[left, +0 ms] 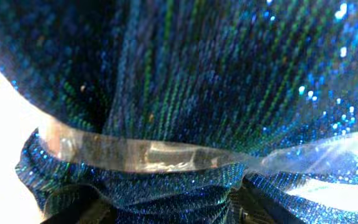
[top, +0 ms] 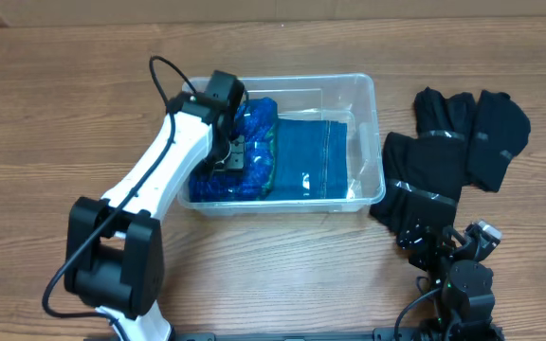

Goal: Pack container

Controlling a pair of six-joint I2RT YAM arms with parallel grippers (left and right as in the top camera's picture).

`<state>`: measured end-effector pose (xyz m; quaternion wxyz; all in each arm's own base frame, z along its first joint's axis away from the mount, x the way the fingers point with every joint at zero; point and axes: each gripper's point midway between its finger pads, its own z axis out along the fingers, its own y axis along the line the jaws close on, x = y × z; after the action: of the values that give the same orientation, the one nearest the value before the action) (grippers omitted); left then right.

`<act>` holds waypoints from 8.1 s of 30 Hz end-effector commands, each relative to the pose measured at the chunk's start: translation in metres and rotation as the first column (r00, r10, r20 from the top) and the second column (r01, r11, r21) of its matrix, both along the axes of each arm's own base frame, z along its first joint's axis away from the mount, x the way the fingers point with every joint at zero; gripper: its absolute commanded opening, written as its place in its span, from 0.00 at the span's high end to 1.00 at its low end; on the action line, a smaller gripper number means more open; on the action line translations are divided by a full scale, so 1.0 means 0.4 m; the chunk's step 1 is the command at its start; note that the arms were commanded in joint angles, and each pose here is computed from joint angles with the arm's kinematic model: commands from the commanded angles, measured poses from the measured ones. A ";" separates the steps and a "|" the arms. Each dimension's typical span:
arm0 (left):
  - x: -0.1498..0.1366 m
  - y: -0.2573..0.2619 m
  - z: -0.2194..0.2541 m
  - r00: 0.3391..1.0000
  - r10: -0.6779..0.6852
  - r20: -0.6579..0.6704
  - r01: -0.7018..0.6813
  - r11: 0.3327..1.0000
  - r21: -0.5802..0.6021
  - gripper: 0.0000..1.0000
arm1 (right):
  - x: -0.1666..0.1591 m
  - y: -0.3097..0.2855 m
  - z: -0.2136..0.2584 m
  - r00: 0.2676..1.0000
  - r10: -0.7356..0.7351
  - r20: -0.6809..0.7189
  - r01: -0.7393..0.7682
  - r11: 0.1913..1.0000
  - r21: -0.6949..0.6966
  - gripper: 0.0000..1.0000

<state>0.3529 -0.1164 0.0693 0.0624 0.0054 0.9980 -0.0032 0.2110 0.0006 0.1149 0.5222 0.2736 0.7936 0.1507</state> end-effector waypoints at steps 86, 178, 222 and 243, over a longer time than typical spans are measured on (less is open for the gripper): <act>-0.323 0.283 0.791 0.824 0.223 0.522 -0.229 0.972 -0.054 0.00 | 0.378 -0.470 -0.022 0.806 -0.099 -0.584 0.240 0.956 0.170 0.00; -0.323 0.283 0.791 0.824 0.223 0.521 -0.229 0.972 -0.053 0.00 | 0.580 -0.264 -0.273 0.644 0.304 -0.702 -0.181 0.952 0.247 0.47; -0.323 0.283 0.791 0.824 0.223 0.521 -0.229 0.972 -0.053 0.00 | 0.356 0.675 0.044 0.483 0.574 -0.661 -0.736 0.675 0.047 0.72; -0.323 0.283 0.791 0.824 0.223 0.521 -0.229 0.972 -0.053 0.00 | -0.070 -0.055 0.584 0.984 0.083 0.156 -0.007 0.900 -0.435 0.00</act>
<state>0.2234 -0.0069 0.3861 0.3316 -0.1080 0.9372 0.0038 0.1815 -0.0205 0.3886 0.6406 0.1150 0.7592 0.0071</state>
